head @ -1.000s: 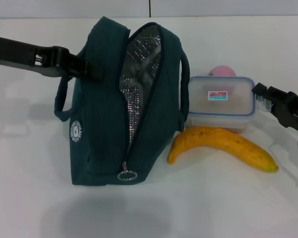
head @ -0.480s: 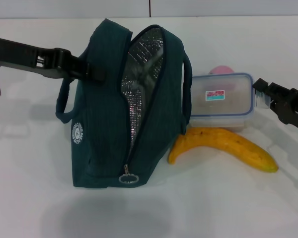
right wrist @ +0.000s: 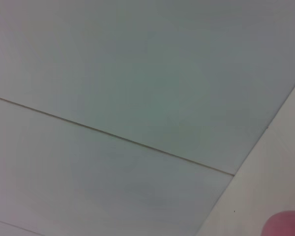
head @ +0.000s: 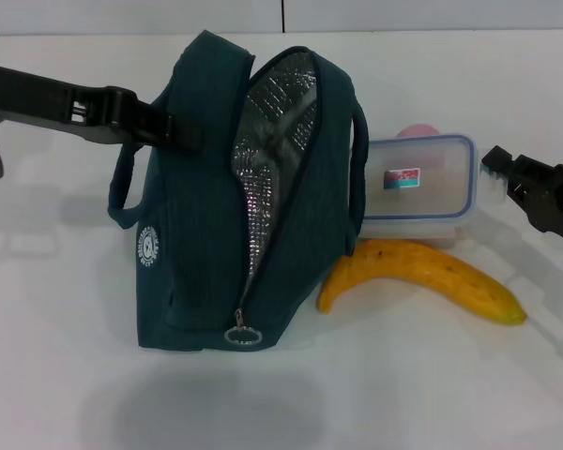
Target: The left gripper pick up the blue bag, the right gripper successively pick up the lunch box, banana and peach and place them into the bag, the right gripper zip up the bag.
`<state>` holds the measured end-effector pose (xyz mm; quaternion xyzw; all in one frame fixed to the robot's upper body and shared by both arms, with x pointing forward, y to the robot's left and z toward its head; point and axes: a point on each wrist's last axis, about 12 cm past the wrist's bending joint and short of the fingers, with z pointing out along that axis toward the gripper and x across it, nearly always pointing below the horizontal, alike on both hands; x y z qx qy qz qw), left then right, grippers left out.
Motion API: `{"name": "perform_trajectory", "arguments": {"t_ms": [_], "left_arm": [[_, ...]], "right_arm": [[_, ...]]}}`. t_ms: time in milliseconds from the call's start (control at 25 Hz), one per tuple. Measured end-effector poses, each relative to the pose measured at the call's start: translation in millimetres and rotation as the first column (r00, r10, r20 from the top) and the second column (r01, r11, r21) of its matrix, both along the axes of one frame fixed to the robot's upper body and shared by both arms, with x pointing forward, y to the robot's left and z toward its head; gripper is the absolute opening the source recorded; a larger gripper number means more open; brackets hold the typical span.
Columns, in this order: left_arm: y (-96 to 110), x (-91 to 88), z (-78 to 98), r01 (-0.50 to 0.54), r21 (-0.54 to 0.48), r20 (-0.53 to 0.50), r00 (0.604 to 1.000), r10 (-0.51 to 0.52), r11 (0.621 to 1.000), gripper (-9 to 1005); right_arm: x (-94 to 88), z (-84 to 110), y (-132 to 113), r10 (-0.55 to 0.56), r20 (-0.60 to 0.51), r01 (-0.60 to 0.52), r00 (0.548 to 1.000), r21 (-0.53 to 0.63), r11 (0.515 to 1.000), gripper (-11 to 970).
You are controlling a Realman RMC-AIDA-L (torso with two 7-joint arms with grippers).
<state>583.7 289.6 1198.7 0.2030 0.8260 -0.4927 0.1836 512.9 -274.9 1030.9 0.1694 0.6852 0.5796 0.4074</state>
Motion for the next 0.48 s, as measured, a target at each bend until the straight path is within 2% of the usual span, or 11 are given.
{"name": "perform_trajectory", "arguments": {"t_ms": [480], "left_arm": [[-0.7,0.1,0.0,0.004,-0.001,0.001,1.000,-0.004,1.000,39]], "right_arm": [[0.0,4.5,1.6,0.016,0.026,-0.016,1.000,0.021,1.000,94]]}}
